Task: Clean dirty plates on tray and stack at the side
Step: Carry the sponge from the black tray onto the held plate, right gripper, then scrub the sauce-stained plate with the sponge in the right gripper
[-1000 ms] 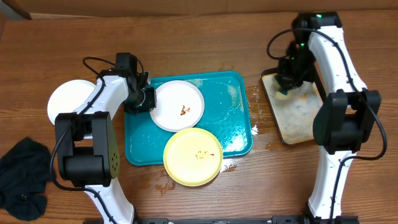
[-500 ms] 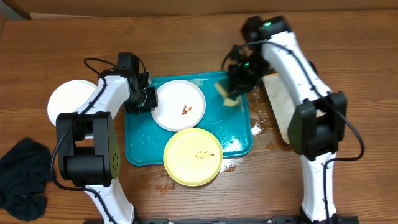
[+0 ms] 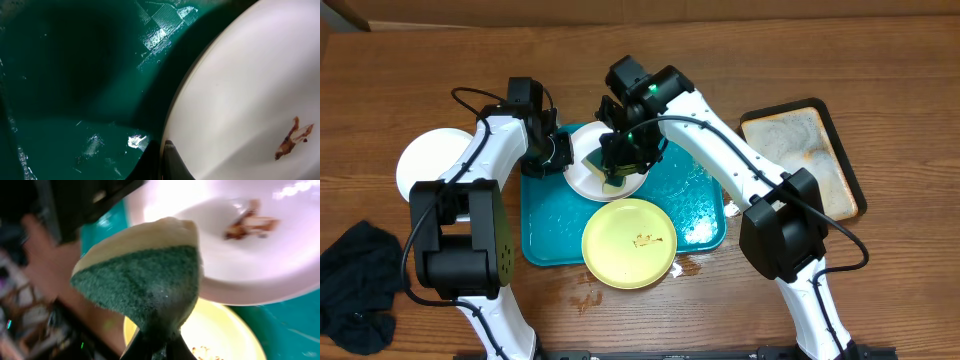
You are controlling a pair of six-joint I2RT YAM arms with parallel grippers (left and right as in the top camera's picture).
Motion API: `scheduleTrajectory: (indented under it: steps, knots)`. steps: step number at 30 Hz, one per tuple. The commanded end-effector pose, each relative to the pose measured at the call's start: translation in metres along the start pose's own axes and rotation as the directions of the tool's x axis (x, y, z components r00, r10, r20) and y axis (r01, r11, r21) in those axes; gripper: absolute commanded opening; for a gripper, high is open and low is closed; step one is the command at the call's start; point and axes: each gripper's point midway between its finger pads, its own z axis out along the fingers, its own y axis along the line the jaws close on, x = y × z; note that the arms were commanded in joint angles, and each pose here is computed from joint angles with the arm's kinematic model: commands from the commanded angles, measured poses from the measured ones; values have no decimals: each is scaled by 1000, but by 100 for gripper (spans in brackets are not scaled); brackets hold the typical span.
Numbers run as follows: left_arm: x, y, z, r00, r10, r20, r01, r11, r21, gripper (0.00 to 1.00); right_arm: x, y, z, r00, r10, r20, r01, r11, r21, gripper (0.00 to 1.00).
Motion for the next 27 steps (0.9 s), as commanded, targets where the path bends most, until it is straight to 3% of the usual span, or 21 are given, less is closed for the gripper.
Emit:
scheduleTrajectory:
  steps: [1,7,12,27]
  knots:
    - [-3,-1,2,1000,-11,-1,11,1000,-13,4,-19,-45,-5,970,208,127,-230,952,200,4]
    - [-2,-1,2,1000,-15,-4,14,1000,-13,4,-28,-87,-21,884,338,322,-446,818,364,4]
    - [-2,-2,2,1000,-21,-6,21,1000,-14,4,-38,-86,-20,861,353,366,-476,811,339,4]
    - [-7,2,2,999,-22,23,24,998,-64,4,-18,-47,95,928,347,134,-371,887,273,4]
